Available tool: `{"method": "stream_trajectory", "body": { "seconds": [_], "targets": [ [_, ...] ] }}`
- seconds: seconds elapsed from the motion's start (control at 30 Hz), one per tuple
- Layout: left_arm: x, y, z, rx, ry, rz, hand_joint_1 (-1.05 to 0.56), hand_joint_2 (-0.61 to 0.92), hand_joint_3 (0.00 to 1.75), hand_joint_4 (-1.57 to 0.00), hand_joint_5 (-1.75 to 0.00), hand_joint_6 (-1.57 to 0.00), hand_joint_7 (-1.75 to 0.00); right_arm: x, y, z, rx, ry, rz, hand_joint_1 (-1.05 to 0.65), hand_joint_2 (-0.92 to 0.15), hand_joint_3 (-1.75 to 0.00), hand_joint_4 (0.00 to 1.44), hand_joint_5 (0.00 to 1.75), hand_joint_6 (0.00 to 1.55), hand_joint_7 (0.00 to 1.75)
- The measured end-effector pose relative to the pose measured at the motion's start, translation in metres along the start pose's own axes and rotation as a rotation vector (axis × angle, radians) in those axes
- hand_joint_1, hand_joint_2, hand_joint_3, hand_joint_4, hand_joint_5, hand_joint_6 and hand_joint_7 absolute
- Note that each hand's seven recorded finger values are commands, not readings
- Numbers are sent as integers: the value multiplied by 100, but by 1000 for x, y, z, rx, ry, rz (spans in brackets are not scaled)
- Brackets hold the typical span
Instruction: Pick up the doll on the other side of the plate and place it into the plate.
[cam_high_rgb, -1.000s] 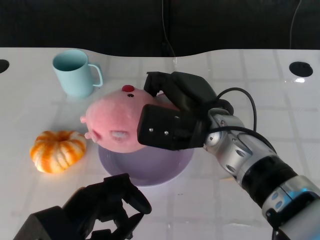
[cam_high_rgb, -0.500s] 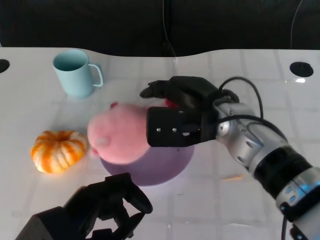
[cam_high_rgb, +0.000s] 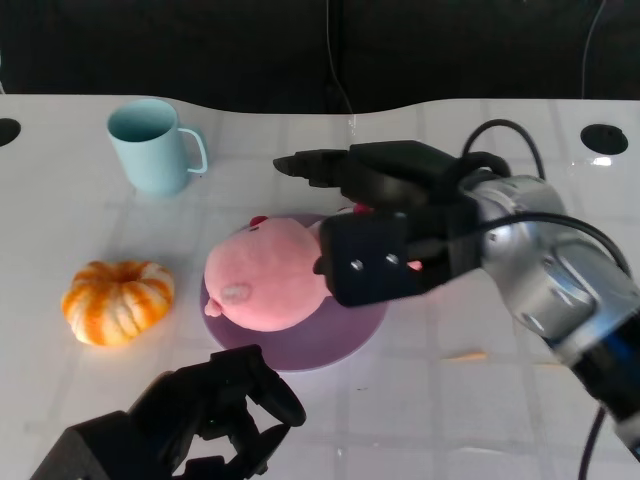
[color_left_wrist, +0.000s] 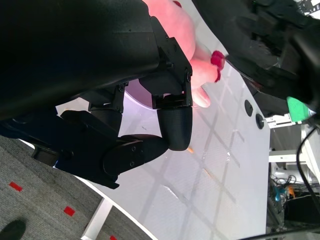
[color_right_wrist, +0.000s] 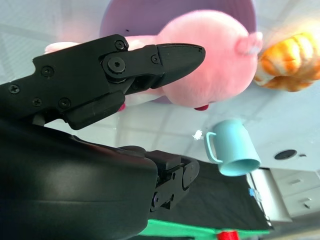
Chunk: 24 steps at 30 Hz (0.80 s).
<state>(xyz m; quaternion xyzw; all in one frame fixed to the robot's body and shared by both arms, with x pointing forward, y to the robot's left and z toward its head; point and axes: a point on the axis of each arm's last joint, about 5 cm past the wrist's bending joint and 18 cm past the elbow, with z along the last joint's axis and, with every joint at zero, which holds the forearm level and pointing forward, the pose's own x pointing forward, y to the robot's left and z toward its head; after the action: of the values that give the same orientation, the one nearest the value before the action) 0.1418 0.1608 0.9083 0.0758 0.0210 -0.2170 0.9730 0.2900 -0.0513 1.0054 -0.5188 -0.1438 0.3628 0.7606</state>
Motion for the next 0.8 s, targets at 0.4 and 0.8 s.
{"method": "stream_trajectory", "body": {
  "seconds": [0.4, 0.8],
  "targets": [
    [3, -1, 0, -2, -3, -9, -25, 82, 66, -60, -175, -63, -134, -82, 27, -24, 118, -59, -274, -49, -92, -12, 52, 73, 62, 19],
    [6, 0, 0, 5, -2, -10, -24, 83, 64, -59, -175, -62, -133, -138, 64, -46, 316, -16, -421, -7, -89, -7, 83, 119, 102, 41]
  ]
}}
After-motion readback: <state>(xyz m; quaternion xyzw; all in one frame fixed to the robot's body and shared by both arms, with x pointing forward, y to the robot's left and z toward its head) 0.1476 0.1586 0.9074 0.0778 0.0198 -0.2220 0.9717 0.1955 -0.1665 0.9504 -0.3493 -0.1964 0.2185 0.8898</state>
